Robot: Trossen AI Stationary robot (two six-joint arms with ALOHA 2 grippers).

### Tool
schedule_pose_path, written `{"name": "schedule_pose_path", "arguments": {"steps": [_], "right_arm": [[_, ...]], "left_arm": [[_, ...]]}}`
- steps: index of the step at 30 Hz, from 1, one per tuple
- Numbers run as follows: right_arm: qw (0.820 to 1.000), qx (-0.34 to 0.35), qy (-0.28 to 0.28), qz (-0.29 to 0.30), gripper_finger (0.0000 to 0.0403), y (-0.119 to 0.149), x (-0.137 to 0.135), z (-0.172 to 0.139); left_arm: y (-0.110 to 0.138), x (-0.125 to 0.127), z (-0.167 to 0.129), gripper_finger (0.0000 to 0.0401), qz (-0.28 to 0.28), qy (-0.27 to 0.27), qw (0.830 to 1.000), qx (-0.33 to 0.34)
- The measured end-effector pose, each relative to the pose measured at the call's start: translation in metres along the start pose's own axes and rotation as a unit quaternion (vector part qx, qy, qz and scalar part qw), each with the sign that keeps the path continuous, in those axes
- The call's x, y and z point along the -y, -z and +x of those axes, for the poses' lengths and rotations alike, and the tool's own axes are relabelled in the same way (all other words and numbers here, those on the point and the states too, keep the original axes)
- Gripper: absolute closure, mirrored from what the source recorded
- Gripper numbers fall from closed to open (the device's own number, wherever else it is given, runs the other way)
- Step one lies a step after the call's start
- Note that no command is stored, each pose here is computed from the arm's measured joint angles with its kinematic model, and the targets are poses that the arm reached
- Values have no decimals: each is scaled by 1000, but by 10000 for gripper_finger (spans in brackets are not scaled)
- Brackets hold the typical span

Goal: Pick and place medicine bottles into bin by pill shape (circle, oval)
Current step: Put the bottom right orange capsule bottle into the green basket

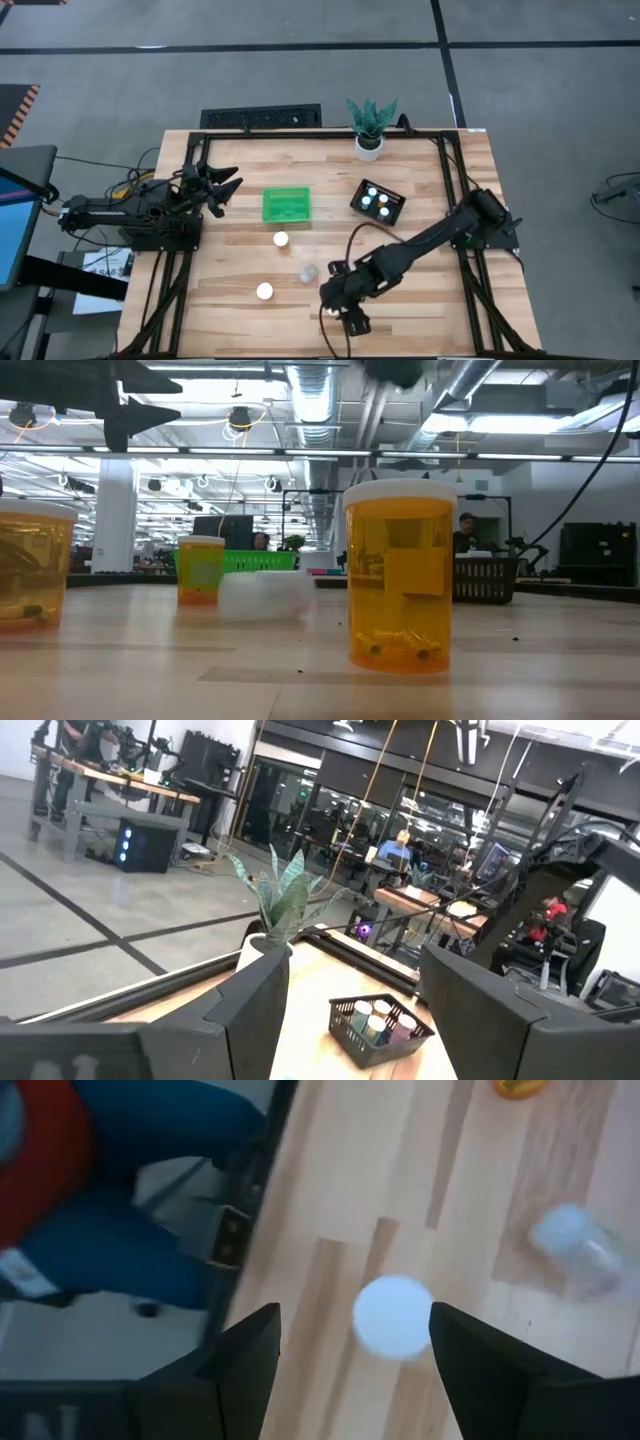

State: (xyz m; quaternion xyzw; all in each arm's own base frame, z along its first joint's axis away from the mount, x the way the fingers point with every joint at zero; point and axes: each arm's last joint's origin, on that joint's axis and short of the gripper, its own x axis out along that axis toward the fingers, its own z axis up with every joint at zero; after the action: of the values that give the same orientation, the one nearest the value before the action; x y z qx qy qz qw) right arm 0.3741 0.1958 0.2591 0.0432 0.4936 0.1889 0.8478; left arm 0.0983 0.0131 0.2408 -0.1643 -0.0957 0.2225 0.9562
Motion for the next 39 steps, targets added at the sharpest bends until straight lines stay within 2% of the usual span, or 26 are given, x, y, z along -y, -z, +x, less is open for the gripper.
{"name": "schedule_pose_path", "arguments": {"steps": [6,8,11,13,16,18,21,22,24,26,31,37,39], "right_arm": [[998,-21,-6,65,138,4,-18,-72],[995,-33,39,90,138,19,-27,-101],[981,-5,165,103,138,47,-43,-143],[963,44,253,82,138,67,-54,-173],[923,136,357,42,138,97,-65,-216],[898,205,388,34,138,112,-66,-238],[866,297,402,18,138,130,-58,-258],[863,305,403,15,138,139,-53,-261],[863,303,404,23,138,157,-40,-259],[856,317,403,62,138,173,-26,-248],[811,401,399,148,138,198,-5,-188],[791,429,407,158,138,190,2,-114],[797,418,411,146,138,181,4,-94]], "left_arm": [[0,0,0,181,-1,1,1000,1],[0,0,0,181,1,1,1000,1],[-1,0,0,181,36,2,999,3],[-1,0,0,181,53,2,999,6],[-2,1,0,181,61,3,998,10],[-2,1,0,181,61,3,998,10],[-2,1,0,181,52,3,999,9],[-2,1,0,181,49,2,999,8],[-1,0,0,181,43,1,999,5],[0,0,0,181,38,0,999,2],[0,0,0,181,38,0,999,2],[-1,0,0,181,38,1,999,4],[-1,0,0,181,38,1,999,5]]}}
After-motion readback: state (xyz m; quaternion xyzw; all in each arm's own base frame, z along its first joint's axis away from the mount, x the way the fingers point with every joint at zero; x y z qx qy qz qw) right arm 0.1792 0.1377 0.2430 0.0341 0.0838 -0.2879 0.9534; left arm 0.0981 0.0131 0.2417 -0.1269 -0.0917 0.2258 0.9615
